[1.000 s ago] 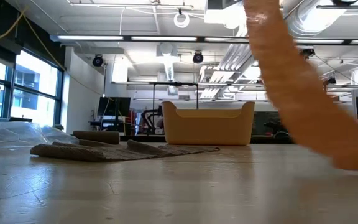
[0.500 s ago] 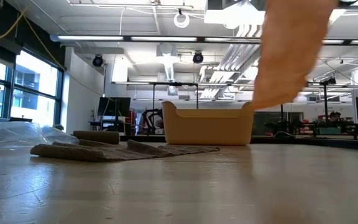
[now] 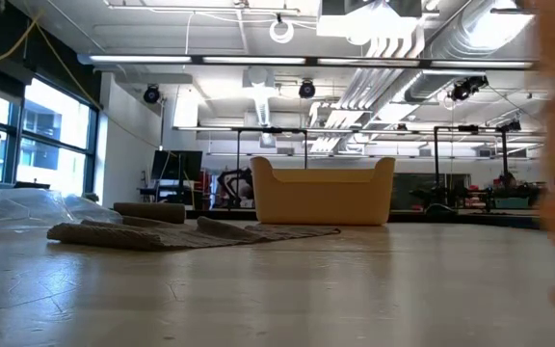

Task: Roll bandage
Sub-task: Roll the orange bandage

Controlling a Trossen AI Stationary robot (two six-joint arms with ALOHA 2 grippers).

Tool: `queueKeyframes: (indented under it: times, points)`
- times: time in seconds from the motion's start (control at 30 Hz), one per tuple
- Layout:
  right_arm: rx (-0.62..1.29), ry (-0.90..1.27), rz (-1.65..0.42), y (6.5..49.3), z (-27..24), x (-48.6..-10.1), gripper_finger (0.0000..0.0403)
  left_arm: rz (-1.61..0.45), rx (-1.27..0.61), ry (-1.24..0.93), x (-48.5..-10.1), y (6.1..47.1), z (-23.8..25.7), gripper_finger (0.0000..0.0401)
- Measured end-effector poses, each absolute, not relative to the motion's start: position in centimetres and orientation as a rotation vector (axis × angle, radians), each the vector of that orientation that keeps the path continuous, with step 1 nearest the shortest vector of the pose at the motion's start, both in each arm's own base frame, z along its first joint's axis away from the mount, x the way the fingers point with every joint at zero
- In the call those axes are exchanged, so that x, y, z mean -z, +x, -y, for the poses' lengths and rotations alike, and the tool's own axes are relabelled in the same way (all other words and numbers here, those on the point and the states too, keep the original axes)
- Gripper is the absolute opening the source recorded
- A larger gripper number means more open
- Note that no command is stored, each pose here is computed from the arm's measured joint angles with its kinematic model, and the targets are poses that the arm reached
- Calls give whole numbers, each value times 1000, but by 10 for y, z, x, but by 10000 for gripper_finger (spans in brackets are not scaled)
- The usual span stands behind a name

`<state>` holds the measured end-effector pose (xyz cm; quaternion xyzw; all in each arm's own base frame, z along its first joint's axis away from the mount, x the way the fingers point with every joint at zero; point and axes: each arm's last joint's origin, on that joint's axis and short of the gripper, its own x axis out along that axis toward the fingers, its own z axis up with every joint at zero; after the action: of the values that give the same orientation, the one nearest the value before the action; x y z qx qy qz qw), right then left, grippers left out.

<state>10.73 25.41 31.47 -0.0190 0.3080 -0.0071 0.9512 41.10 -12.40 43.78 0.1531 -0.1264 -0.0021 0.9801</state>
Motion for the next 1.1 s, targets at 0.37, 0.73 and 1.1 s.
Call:
queueKeyframes:
  times: [0.37, 0.73, 1.1]
  points:
    - [47, -91, -636, 108, -256, -306, 37, 28, -198, 299, -356, 442, -13, 3]
    - [166, -172, -592, 117, -269, -278, 37, -80, -174, 229, -280, 451, -32, 3]
    - [261, -18, -743, 134, -275, -253, 60, -178, -240, 211, -235, 440, -21, 3]
